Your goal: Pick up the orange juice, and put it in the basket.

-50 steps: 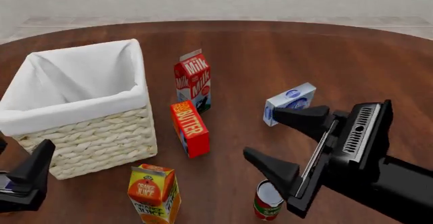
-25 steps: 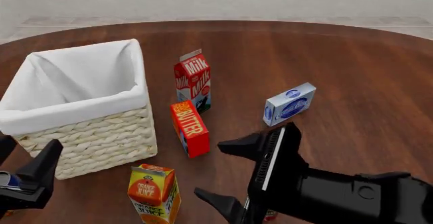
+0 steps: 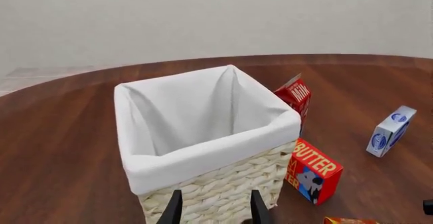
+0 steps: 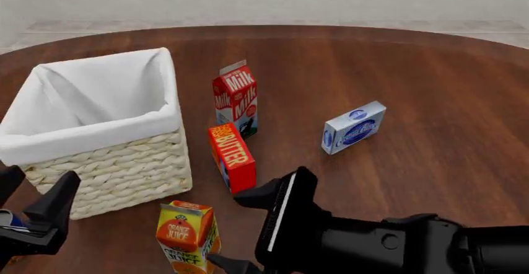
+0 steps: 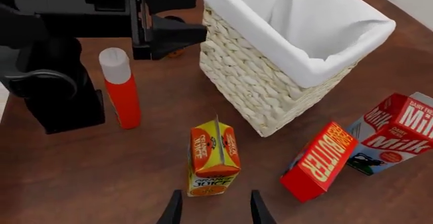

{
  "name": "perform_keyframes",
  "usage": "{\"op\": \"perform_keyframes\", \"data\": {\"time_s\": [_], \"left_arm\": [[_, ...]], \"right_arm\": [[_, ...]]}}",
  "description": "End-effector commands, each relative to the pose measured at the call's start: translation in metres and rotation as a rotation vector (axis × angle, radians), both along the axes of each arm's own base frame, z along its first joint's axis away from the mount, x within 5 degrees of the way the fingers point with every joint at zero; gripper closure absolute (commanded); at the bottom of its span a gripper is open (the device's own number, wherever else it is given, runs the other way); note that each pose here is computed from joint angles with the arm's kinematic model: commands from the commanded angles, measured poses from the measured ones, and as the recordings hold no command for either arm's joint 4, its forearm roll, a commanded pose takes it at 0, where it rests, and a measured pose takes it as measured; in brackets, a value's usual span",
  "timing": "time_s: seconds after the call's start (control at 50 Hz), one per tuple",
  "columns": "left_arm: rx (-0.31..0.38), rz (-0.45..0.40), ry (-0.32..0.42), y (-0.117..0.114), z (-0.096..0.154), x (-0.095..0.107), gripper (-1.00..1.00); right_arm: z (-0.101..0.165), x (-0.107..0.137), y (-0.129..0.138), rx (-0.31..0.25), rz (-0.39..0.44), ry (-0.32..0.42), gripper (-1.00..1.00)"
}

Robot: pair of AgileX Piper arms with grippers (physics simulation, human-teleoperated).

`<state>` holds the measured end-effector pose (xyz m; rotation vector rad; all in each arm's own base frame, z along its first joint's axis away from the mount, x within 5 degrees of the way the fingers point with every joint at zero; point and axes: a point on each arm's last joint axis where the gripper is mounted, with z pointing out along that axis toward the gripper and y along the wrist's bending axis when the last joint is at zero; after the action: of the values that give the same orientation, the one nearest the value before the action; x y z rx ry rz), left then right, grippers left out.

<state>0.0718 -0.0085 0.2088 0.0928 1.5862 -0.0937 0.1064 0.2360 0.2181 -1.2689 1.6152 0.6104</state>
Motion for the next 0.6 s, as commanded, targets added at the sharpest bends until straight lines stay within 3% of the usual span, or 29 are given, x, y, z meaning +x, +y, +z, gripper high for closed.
{"op": "perform_keyframes", "data": {"time_s": [0.02,0.6], "left_arm": [[0.005,-0.006,0.007,0.0,-0.001,0.001,-1.0],[0.024,-0.029,0.027,-0.003,-0.002,0.004,-1.0]], "right_arm": [[-0.007,-0.001,0.012,-0.018,0.014,0.026,-1.0],[-0.032,0.015,0.024,-0.015,-0.035,0.06,-1.0]]}}
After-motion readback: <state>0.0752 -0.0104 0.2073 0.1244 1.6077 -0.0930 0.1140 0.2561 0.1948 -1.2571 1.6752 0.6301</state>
